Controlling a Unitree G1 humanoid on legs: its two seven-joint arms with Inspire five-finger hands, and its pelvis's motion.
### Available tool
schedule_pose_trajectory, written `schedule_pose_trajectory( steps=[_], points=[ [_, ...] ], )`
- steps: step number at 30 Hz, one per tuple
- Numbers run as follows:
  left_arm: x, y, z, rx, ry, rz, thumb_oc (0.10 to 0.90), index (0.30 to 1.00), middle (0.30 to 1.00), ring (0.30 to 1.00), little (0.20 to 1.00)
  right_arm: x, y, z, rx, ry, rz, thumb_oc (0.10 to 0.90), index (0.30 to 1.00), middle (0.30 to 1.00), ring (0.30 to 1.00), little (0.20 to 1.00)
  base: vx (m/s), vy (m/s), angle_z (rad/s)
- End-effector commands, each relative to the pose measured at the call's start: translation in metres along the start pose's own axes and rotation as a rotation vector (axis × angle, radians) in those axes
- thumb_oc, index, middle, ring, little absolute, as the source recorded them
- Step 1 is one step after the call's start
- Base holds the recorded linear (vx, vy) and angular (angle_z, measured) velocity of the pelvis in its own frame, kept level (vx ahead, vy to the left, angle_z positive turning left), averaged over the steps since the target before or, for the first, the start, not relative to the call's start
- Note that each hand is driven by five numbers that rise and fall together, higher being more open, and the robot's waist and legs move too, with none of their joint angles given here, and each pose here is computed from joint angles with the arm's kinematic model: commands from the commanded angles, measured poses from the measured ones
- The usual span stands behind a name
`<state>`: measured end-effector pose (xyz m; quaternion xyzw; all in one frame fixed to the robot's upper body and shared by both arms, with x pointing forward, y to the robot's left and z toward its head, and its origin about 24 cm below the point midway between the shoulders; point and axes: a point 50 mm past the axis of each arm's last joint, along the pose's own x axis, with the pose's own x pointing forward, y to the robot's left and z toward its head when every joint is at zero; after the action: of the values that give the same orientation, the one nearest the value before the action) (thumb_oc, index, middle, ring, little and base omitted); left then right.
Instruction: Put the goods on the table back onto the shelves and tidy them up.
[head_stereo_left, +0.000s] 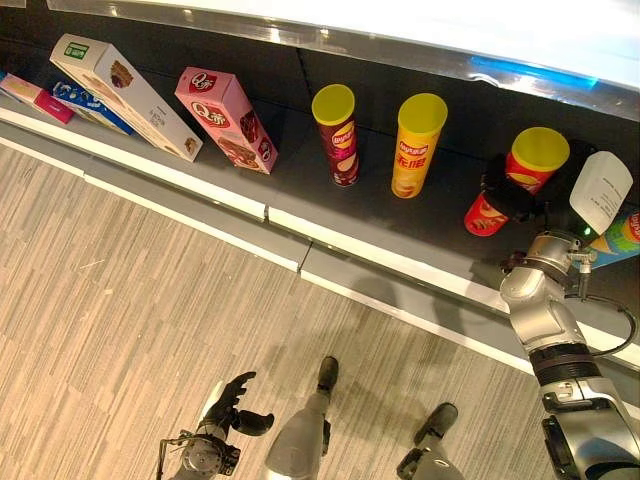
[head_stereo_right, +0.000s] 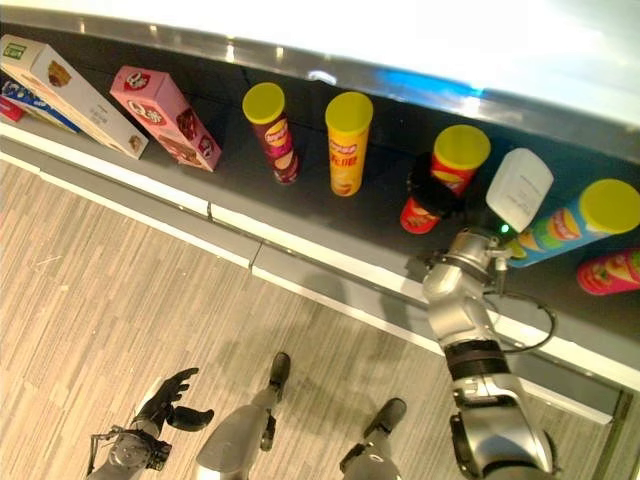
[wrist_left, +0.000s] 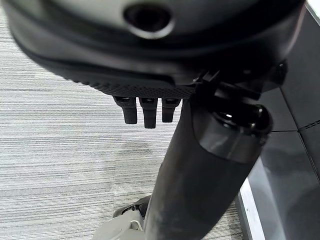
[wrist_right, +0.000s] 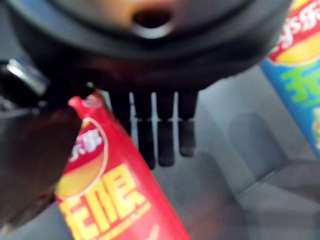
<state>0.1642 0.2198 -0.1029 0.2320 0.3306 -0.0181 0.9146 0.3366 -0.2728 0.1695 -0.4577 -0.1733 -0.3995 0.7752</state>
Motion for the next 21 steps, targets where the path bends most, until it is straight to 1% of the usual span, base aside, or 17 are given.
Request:
schedule_pose_trajectory(
  steps=[1, 11, 15, 18, 21],
  points=[
    [-0.001, 0.012, -0.005, 0.077, -0.010, 0.031, 0.800, 0.900, 0.900, 0.900, 0.900, 0.029, -0.029, 0.029, 0.006, -0.178, -0.160, 0.800, 0.900, 0.900, 0.900, 0.900, 0.00, 0.000, 0.00],
    [-0.003, 0.016, -0.012, 0.089, 0.021, 0.042, 0.800, 0.900, 0.900, 0.900, 0.900, 0.018, -0.018, 0.031, 0.029, -0.188, -0.093, 0.800, 0.900, 0.900, 0.900, 0.900, 0.00, 0.000, 0.00],
    [-0.004, 0.016, -0.020, 0.108, 0.057, 0.032, 0.800, 0.900, 0.900, 0.900, 0.900, 0.000, -0.007, 0.035, 0.086, -0.207, -0.011, 0.800, 0.900, 0.900, 0.900, 0.900, 0.02, -0.005, 0.01],
    [-0.005, 0.017, -0.022, 0.116, 0.071, 0.031, 0.800, 0.900, 0.900, 0.900, 0.900, -0.005, -0.006, 0.036, 0.105, -0.213, 0.009, 0.800, 0.900, 0.900, 0.900, 0.900, 0.01, -0.004, -0.02],
    [-0.007, 0.019, -0.031, 0.126, 0.113, 0.032, 0.800, 0.900, 0.900, 0.900, 0.900, -0.019, -0.007, 0.035, 0.157, -0.223, 0.052, 0.800, 0.900, 0.900, 0.900, 0.900, 0.05, -0.008, -0.04]
  ],
)
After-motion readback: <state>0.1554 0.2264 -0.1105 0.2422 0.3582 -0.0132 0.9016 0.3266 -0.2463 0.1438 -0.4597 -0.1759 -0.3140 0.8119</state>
